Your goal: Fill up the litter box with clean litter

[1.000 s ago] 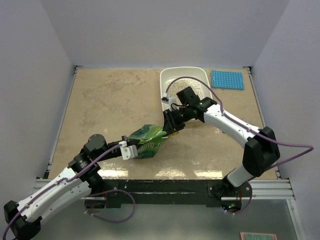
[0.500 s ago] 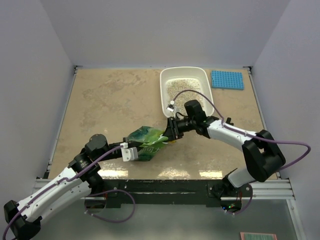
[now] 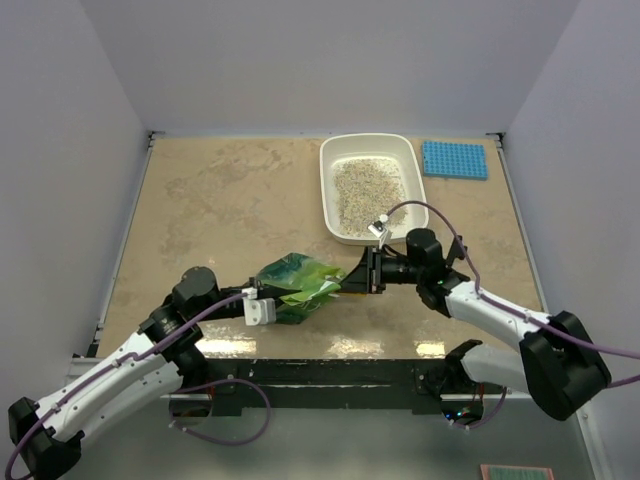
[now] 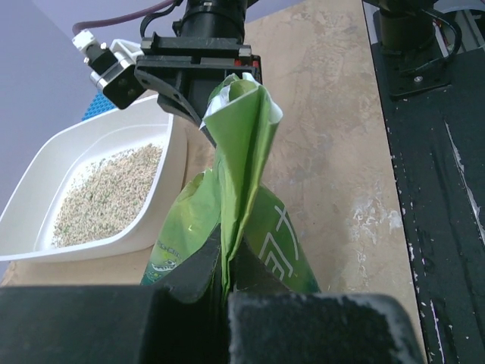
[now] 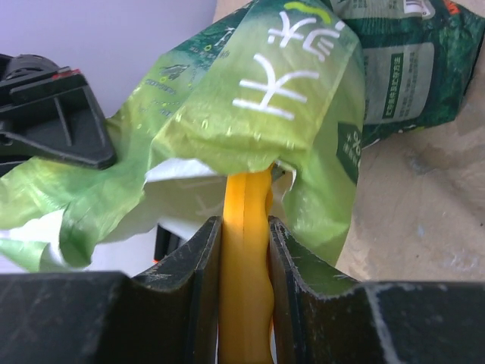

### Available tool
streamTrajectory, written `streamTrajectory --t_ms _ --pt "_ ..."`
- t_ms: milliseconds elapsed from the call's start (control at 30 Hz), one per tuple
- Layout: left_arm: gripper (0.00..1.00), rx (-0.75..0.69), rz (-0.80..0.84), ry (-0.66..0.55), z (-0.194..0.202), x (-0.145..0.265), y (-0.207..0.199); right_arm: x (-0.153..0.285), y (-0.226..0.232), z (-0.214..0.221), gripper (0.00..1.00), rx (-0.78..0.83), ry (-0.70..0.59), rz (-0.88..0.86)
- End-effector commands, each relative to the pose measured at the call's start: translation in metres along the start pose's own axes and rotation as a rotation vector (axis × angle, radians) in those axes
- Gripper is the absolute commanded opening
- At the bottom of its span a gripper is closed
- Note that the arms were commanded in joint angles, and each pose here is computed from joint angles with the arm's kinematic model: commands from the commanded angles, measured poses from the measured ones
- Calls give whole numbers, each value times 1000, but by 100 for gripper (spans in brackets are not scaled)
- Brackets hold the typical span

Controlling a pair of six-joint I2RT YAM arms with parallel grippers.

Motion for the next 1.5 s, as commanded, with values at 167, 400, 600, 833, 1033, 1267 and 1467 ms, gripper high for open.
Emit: streamTrajectory --t_ms 167,400,600,833,1033,1267,1467 --pt "0 -79 15 -103 -22 -6 11 35 24 10 0 -14 -162 -29" --pt "0 -79 -5 -89 -21 -6 13 55 36 27 0 -63 -240 -13" --pt "0 -85 -32 -82 -21 -5 15 68 40 41 0 -110 -308 -12" --pt "0 -88 -49 -80 -21 -3 15 78 32 61 0 -191 -340 19" --pt "0 -94 -61 -85 -22 -2 16 87 31 71 0 -226 -386 39" --pt "0 -97 -81 -82 -23 -1 17 97 36 81 0 -262 -424 47" --pt "0 -101 -119 -83 -25 1 20 111 46 90 0 -300 -466 56"
Point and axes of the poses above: each gripper's point midway between its finger pads, its own x axis back along the fingers, its own y axis along the line the jaws close on, z = x × y, the point moved 10 cm from there along x, back along the fingers, and after that the axes turned 2 degrees about -x, right-handed, at the moved point
